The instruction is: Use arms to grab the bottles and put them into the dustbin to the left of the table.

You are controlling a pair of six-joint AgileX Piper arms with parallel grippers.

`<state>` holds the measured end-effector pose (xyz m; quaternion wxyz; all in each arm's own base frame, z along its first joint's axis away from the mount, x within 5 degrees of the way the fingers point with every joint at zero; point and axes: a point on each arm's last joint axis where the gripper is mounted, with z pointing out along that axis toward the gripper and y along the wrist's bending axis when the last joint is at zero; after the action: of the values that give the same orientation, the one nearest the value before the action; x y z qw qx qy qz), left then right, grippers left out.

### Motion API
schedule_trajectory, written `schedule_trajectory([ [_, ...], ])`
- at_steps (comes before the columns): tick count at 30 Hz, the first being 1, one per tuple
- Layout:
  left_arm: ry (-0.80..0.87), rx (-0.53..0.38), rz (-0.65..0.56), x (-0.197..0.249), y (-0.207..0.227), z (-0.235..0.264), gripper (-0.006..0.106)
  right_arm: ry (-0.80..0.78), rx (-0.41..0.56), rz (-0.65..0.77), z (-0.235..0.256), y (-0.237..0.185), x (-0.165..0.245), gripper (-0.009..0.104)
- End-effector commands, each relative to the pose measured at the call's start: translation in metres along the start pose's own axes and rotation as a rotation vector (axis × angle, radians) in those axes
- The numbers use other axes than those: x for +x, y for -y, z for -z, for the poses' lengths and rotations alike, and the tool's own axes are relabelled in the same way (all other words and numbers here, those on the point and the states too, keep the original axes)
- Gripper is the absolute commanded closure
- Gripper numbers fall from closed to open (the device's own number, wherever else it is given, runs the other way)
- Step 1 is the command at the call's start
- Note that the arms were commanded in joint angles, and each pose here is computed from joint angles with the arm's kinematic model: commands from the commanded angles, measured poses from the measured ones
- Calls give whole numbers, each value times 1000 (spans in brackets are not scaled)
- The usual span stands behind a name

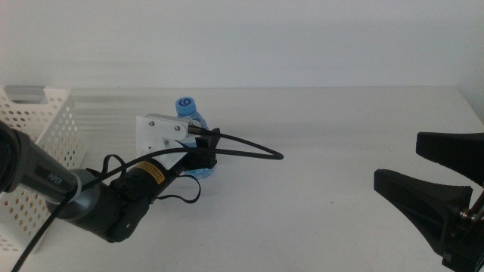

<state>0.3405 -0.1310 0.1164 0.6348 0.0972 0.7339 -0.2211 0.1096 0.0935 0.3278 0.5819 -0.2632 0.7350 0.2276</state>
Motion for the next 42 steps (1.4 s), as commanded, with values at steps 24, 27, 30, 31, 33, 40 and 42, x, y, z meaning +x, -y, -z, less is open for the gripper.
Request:
schedule_trajectory([
  [24,-50,1,-127,-146,39,76,105,109,16,14,4,1,-15,35],
  [27,-65,-41,-111,-167,42,90,105,109,16,14,4,1,-15,35],
  [30,-120,-108,-89,-186,41,102,105,109,16,14,4,1,-15,35],
  [31,-157,-141,-88,-192,41,106,105,109,16,14,4,1,-15,35],
  [33,-199,-182,-88,-202,40,113,105,109,16,14,4,1,-15,35],
  [40,-479,-357,-152,-238,35,132,105,109,16,14,4,1,-15,35],
  [42,-555,-363,-194,-251,31,136,105,109,16,14,4,1,-15,35],
])
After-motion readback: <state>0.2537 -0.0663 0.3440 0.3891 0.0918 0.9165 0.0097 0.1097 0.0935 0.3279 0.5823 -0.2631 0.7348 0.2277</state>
